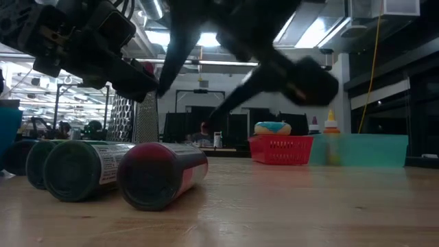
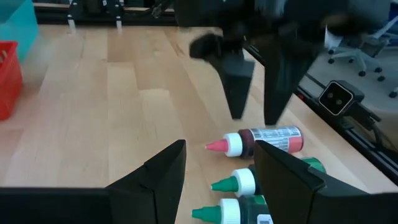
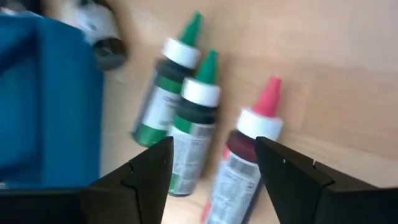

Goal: Pick & Place Food Item
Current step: Put the pink food coloring bottle into the green bin

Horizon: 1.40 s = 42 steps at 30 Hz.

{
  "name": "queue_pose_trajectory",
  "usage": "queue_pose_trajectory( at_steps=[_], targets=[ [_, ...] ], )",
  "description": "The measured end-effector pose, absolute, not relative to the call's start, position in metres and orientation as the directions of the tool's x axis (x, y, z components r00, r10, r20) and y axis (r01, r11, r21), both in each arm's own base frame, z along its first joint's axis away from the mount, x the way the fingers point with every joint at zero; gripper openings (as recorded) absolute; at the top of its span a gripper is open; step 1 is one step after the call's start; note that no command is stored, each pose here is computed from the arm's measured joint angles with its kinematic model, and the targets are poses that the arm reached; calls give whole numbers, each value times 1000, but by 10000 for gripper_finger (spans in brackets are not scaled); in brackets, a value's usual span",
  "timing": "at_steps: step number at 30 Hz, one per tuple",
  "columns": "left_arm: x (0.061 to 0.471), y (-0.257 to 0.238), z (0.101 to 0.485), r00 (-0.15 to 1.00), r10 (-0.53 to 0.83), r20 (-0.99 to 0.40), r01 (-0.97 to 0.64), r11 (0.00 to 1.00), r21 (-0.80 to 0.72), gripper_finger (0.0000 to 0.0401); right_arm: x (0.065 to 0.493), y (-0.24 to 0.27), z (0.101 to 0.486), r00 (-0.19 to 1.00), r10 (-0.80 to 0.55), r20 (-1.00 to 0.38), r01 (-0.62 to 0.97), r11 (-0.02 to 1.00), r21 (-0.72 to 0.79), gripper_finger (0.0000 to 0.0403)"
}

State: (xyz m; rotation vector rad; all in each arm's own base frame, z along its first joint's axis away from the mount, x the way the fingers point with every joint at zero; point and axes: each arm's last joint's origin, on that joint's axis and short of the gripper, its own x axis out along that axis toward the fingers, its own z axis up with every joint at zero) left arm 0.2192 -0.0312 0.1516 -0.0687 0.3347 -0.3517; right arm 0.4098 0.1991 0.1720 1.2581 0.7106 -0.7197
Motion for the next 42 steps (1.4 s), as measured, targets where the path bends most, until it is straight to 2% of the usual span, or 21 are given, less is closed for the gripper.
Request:
queue_pose_trajectory(
  at_steps=[4,31,42],
  targets=[
    [219,-31,152,885,-349,-309,326,937,-124,184,413,202,155,565,-71,-822,821,154,550,221],
    [219,-31,152,884,-351,-310,328,936,-127,184,416,187,154,531,-97,-841,840,193,508,219],
    [219,-31,151,880,-359,-312,334,933,-130,184,420,188,132,502,-71,-862,855,191,482,219]
  ],
)
